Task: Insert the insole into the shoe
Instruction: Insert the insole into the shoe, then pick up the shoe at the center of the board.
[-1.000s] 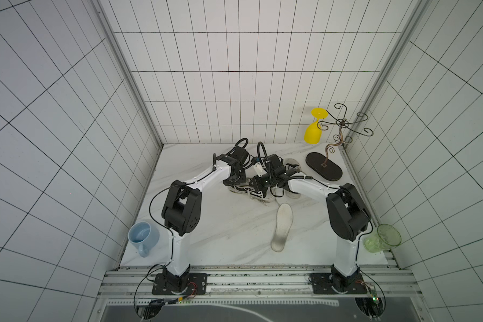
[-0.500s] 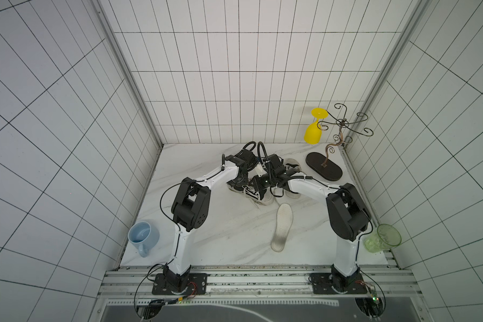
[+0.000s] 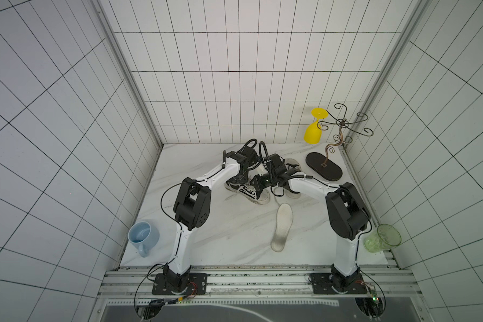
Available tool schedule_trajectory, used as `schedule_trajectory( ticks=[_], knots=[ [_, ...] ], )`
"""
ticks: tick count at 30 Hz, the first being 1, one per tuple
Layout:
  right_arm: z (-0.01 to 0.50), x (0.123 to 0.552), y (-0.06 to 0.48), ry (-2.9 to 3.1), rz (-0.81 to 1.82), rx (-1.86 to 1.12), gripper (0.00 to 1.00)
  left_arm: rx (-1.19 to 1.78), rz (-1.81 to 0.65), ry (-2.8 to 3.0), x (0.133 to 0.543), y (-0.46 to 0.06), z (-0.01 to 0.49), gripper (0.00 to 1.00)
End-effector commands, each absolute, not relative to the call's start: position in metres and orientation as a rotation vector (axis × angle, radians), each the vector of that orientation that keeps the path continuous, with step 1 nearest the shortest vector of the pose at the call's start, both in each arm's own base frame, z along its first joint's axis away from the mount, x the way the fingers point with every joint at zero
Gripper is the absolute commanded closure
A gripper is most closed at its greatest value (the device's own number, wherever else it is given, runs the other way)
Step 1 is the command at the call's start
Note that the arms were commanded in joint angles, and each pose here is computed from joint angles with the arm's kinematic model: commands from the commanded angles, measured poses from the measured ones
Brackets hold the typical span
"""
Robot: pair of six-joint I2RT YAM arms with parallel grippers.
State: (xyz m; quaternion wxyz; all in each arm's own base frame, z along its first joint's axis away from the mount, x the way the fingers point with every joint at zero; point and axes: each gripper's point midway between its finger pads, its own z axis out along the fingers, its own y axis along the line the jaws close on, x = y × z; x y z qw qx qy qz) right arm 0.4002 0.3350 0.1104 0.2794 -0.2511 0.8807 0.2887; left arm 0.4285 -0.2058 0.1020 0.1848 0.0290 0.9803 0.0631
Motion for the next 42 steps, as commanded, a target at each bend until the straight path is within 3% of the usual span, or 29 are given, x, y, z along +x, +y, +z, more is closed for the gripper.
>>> schedule_trajectory(
  ticks=[1,5,17,25,33,42],
  knots=[
    [0.12,0.402,0.346,2.307,0.789,-0.735,1.0,0.048,0.028,2.757,0.416,-0.209,0.134,0.51],
    [0.12,0.401,0.346,2.305,0.794,-0.738,1.0,0.018,0.128,2.718,0.413,-0.19,0.143,0.51],
    [0.12,0.397,0.346,2.308,0.806,-0.745,1.0,0.093,0.339,2.696,0.439,-0.166,0.096,0.52],
    [0.12,0.396,0.346,2.309,0.8,-0.75,1.0,0.064,0.214,2.689,0.457,-0.177,0.099,0.53],
    [0.118,0.396,0.346,2.312,0.801,-0.75,1.0,0.096,0.282,2.715,0.458,-0.172,0.081,0.66],
    [0.119,0.398,0.348,2.31,0.805,-0.754,1.0,0.1,0.338,2.704,0.455,-0.165,0.075,0.6]
  ],
)
